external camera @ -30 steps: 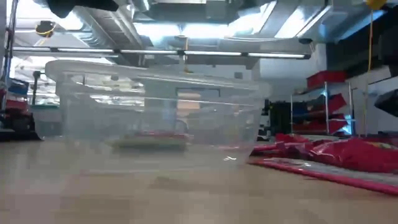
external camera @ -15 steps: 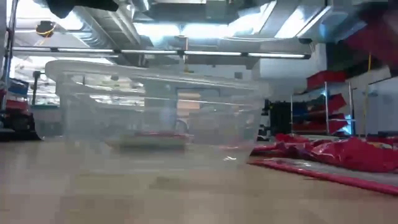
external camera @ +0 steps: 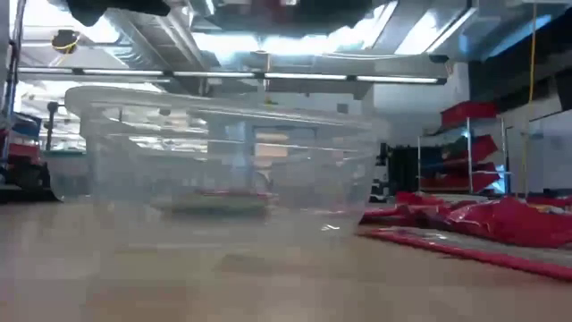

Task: Sort candy
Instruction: Put the purple candy into the rectangular transparent bin

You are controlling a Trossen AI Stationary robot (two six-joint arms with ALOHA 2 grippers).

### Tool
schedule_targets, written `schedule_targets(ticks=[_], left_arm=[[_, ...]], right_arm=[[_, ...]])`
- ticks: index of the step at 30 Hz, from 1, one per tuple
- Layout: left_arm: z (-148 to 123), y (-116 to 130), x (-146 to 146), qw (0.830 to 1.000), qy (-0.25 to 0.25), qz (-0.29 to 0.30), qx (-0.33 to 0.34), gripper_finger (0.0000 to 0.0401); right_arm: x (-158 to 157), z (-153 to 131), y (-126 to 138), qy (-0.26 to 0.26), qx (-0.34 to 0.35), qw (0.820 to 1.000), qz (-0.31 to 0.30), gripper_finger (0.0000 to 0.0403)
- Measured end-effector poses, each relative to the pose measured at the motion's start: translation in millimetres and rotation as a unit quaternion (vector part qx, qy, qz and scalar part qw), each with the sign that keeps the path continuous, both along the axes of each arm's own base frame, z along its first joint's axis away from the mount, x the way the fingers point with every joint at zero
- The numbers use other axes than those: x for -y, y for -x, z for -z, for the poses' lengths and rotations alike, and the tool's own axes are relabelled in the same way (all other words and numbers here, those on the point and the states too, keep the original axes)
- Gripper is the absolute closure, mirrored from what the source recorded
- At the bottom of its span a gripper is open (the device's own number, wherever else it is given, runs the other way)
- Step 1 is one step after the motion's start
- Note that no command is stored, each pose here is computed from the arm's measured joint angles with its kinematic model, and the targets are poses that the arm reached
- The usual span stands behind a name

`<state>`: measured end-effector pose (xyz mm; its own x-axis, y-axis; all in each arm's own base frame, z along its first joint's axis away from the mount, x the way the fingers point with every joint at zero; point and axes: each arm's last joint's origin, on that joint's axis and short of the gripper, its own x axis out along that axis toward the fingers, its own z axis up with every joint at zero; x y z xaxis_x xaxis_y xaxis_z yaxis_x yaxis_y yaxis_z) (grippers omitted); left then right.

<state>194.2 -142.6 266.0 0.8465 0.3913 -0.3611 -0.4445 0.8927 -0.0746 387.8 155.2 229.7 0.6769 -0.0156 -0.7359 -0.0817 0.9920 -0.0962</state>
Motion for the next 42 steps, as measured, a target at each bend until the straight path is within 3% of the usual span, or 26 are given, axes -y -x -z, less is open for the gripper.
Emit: schedule_targets(ticks=[6, 13, 16, 23, 29, 32, 35, 40, 42], left_arm=[[0, 0, 0, 1.0, -0.001, 0.0, -0.001, 0.0272], [0, 0, 0, 1.0, 0.0, 0.0, 0.0, 0.0272], [0, 0, 0, 1.0, 0.001, 0.0, 0.001, 0.0272], [0, 0, 0, 1.0, 0.002, 0.0, 0.001, 0.0272], [0, 0, 0, 1.0, 0.001, 0.0, 0.001, 0.0272], [0, 0, 0, 1.0, 0.001, 0.0, 0.001, 0.0272], [0, 0, 0, 1.0, 0.001, 0.0, 0.001, 0.0272], [0, 0, 0, 1.0, 0.001, 0.0, 0.001, 0.0272], [0, 0, 0, 1.0, 0.003, -0.002, 0.002, 0.0272]], right_arm=[[7, 27, -26, -0.031, -0.049, 0.998, -0.014, 0.04], [3, 59, -33, -0.042, -0.092, 0.994, -0.03, 0.0395], [3, 65, -35, -0.04, -0.09, 0.995, -0.024, 0.0367], [11, 62, -41, -0.001, -0.039, 0.997, 0.068, 0.0268], [14, 59, -40, 0.031, -0.04, 0.997, 0.052, 0.0224], [11, 50, -34, 0.035, -0.051, 0.998, 0.022, 0.0223], [13, 45, -29, 0.007, -0.079, 0.997, 0.008, 0.0231], [25, 56, -33, -0.058, -0.112, 0.992, 0.029, 0.0267], [30, 61, -36, -0.061, -0.119, 0.99, 0.038, 0.0289]])
